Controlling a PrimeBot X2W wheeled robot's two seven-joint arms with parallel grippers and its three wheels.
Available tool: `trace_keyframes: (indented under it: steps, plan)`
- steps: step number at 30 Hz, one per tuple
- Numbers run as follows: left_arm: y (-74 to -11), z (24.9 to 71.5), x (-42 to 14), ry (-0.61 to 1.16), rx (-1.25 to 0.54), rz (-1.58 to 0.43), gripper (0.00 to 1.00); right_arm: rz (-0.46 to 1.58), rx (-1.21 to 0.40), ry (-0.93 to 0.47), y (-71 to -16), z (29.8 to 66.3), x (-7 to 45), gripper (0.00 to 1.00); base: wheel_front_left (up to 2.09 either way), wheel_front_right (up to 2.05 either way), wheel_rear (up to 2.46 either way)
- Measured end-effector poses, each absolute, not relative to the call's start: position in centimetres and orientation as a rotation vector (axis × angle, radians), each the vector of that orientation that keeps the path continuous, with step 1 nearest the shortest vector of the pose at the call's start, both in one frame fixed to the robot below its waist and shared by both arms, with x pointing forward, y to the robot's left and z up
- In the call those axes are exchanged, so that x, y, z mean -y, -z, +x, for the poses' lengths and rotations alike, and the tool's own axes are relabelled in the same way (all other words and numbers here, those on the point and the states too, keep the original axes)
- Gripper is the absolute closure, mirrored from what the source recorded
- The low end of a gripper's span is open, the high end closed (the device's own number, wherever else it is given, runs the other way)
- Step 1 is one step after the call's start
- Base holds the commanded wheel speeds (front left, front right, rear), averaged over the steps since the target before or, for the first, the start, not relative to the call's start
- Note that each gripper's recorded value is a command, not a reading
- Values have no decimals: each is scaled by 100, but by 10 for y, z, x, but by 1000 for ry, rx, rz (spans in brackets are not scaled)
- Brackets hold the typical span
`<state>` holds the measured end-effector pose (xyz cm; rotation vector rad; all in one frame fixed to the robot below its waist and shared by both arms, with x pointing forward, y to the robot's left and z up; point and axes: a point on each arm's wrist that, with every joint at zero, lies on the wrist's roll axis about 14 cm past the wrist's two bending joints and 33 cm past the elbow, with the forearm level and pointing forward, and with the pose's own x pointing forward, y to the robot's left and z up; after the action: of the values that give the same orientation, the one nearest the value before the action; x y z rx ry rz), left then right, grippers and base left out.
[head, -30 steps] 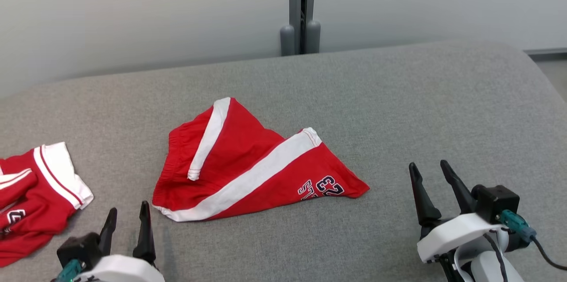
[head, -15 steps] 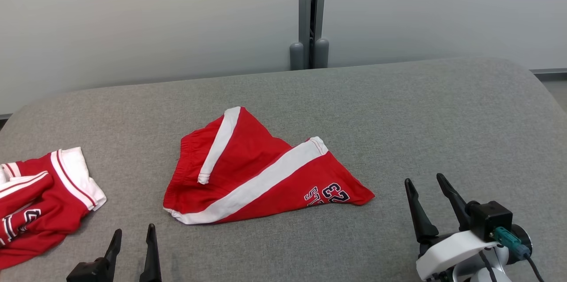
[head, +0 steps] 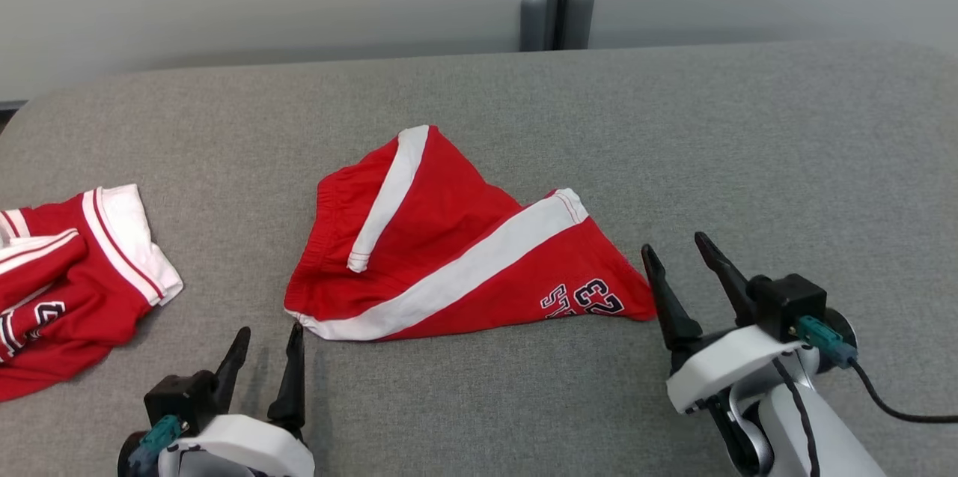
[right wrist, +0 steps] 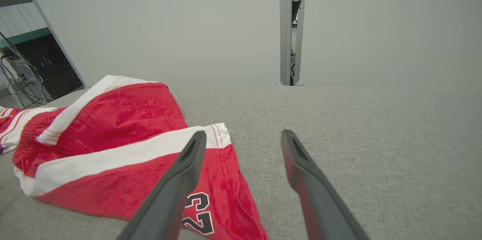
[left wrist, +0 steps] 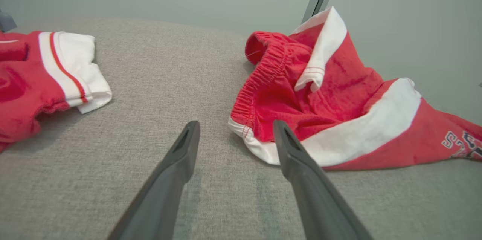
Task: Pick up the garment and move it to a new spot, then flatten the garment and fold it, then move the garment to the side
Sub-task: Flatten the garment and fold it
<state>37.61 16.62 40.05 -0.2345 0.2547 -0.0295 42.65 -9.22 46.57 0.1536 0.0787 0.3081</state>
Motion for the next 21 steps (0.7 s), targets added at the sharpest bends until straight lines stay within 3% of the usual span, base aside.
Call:
trace_keyframes:
  steps: [5, 21]
  plan:
    - [-386, 391, -168, 30, -295, -239, 0, 149, -73, -350, -466, 451, 78, 0, 0, 0, 0]
    - [-375, 414, -154, 107, -321, -260, 0, 158, -119, -335, -444, 464, 83, 0, 0, 0, 0]
